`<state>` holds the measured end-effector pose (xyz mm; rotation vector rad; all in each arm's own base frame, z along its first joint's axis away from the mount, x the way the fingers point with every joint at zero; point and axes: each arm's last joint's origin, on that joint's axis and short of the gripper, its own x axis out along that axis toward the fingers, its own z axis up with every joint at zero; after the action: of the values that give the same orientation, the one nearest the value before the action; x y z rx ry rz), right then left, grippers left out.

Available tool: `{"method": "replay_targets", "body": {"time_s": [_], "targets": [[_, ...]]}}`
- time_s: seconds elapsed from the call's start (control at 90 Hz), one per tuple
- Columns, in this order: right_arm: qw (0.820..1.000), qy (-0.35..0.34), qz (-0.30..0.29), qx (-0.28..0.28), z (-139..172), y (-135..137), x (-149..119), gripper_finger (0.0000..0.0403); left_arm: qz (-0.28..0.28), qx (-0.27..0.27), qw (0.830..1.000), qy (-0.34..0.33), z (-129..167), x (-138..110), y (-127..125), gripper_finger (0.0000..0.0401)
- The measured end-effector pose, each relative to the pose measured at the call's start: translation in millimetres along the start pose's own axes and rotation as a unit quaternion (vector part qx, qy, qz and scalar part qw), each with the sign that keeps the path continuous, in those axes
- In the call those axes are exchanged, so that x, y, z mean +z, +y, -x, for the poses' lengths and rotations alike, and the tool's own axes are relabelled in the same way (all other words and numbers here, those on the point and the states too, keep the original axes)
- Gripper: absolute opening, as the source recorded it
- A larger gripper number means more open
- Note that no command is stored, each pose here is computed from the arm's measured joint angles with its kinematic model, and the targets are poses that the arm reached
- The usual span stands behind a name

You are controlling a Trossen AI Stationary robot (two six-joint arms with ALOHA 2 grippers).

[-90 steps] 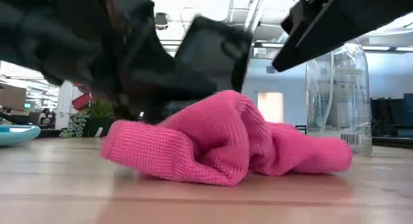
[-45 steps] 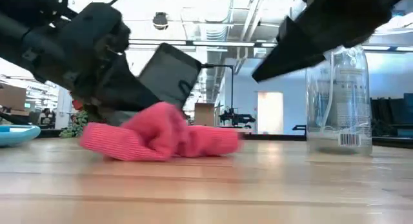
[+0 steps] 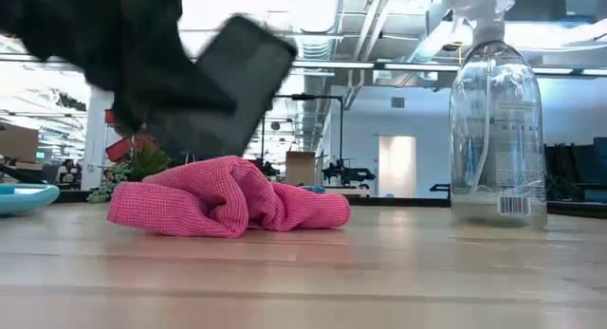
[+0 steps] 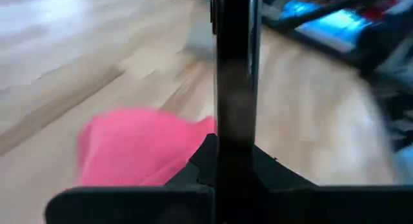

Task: Apply microfiber cloth
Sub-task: Spray the front of the black cellphone using transparent spray bottle

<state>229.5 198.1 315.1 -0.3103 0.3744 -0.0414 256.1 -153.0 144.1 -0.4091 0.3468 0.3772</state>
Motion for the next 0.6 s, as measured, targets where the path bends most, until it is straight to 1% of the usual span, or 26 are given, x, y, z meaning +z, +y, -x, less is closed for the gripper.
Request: {"method": "replay_targets", "body": {"time_s": [0.067, 0.122, 0.211, 0.3, 0.356, 0.467, 0.544, 0.6], "targets": [[0.999, 0.022, 0.006, -0.043, 19.0, -12.8, 6.9, 0.0168, 0.014, 0.014, 1.0, 0.001, -7.4, -7.2, 2.6, 0.0003], [0.996, 0.05, 0.006, -0.076, 31.7, -27.6, 7.5, 0.0168, 0.024, 0.021, 1.0, 0.001, -13.4, -14.1, 4.3, 0.0005], [0.99, 0.095, -0.033, -0.1, 48.3, -54.3, 6.0, 0.0168, 0.036, 0.018, 0.999, -0.002, -20.4, -23.4, 4.3, 0.0006], [0.979, 0.146, -0.078, -0.118, 60.1, -82.1, -2.8, 0.0169, 0.042, 0.013, 0.999, -0.01, -24.6, -28.2, 3.2, 0.0007], [0.971, 0.182, -0.091, -0.126, 66.3, -96.0, -11.1, 0.0174, 0.039, 0.01, 0.999, -0.012, -25.8, -29.5, 2.8, 0.0007], [0.959, 0.227, -0.12, -0.121, 71.9, -113.7, -22.9, 0.0195, 0.039, 0.007, 0.999, -0.012, -26.1, -29.5, 2.2, 0.0007], [0.956, 0.249, -0.127, -0.089, 70.9, -119.2, -27.5, 0.0215, 0.035, 0.006, 0.999, -0.011, -26.1, -29.5, 2.1, 0.0008], [0.956, 0.261, -0.118, -0.068, 67.9, -120.3, -31.0, 0.0226, 0.033, 0.006, 0.999, -0.011, -26.1, -29.5, 2.1, 0.0008]]}}
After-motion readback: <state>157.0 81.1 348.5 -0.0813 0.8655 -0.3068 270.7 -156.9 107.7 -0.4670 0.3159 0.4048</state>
